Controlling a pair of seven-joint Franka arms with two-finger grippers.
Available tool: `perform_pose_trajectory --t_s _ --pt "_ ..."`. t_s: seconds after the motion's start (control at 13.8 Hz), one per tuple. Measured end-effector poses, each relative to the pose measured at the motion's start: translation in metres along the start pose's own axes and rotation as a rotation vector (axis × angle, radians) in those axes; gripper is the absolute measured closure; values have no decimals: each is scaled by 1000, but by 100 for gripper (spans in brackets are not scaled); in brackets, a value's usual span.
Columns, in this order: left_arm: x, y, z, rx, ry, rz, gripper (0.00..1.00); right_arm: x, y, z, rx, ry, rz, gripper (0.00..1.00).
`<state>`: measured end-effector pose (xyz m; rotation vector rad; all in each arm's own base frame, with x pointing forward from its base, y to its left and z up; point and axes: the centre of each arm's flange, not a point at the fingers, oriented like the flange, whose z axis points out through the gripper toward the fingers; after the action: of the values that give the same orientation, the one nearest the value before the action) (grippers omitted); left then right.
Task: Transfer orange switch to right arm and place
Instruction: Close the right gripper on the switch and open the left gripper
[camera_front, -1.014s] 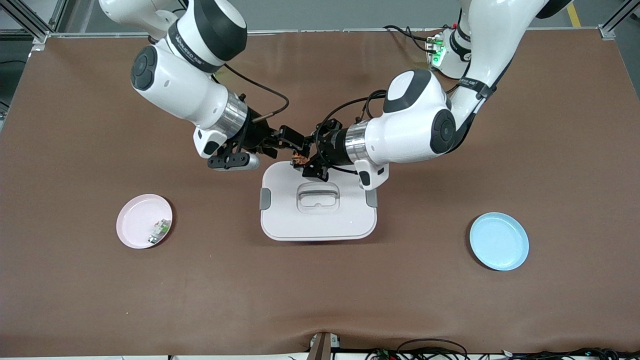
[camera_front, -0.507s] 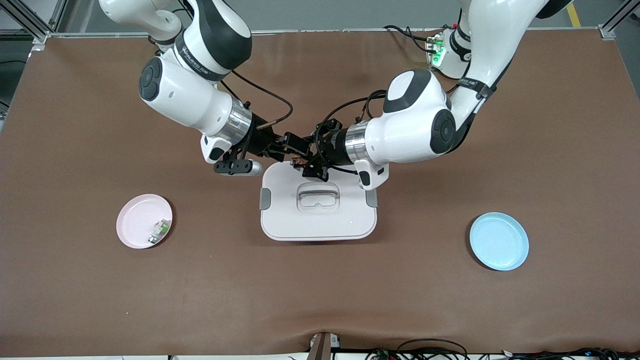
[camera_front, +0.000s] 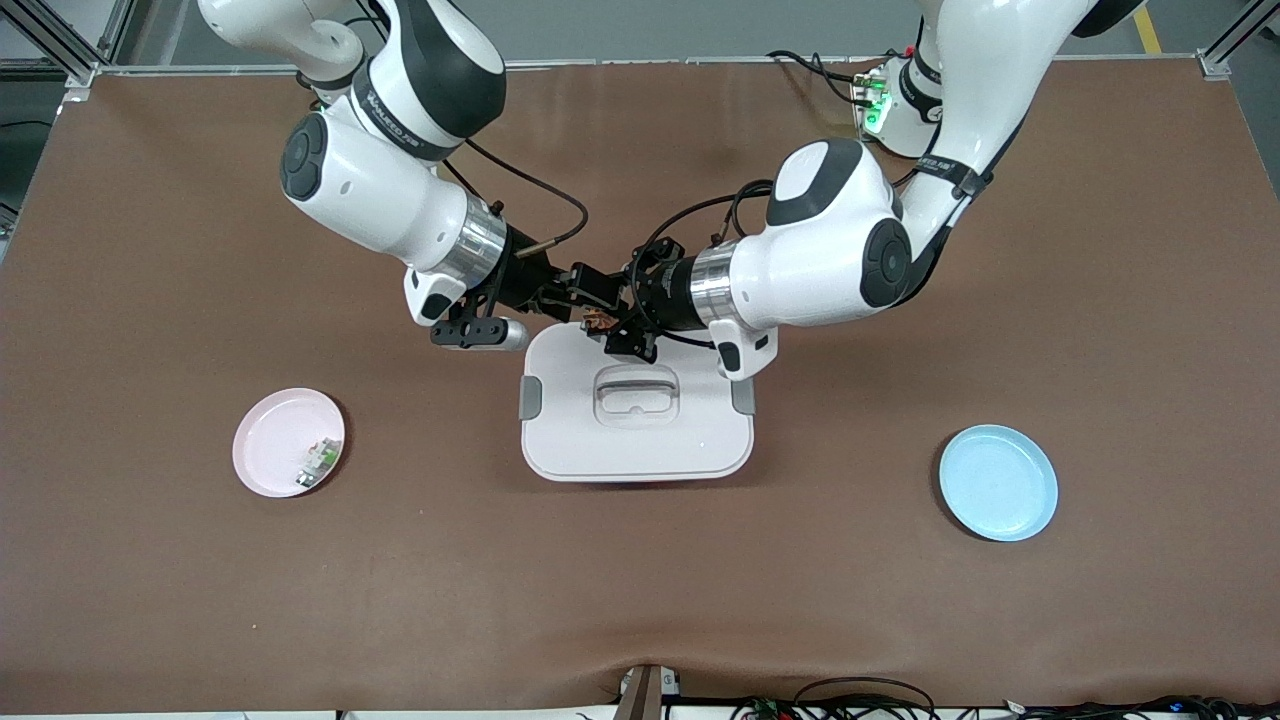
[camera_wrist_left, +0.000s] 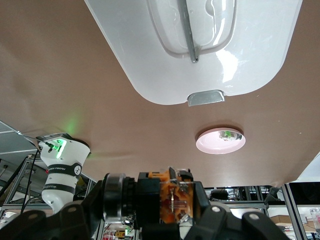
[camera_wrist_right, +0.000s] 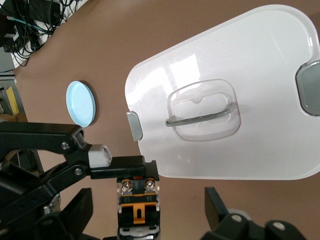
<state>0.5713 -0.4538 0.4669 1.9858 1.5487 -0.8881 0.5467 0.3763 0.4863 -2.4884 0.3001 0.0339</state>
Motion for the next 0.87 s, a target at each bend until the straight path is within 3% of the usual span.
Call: perform_pose_trajectory --t_s 0.36,0.87 --pt "0 0 1 1 0 -1 28 -2 -3 12 18 -1 13 64" --pt "0 1 0 -1 -1 0 28 -1 -3 12 22 -1 15 66"
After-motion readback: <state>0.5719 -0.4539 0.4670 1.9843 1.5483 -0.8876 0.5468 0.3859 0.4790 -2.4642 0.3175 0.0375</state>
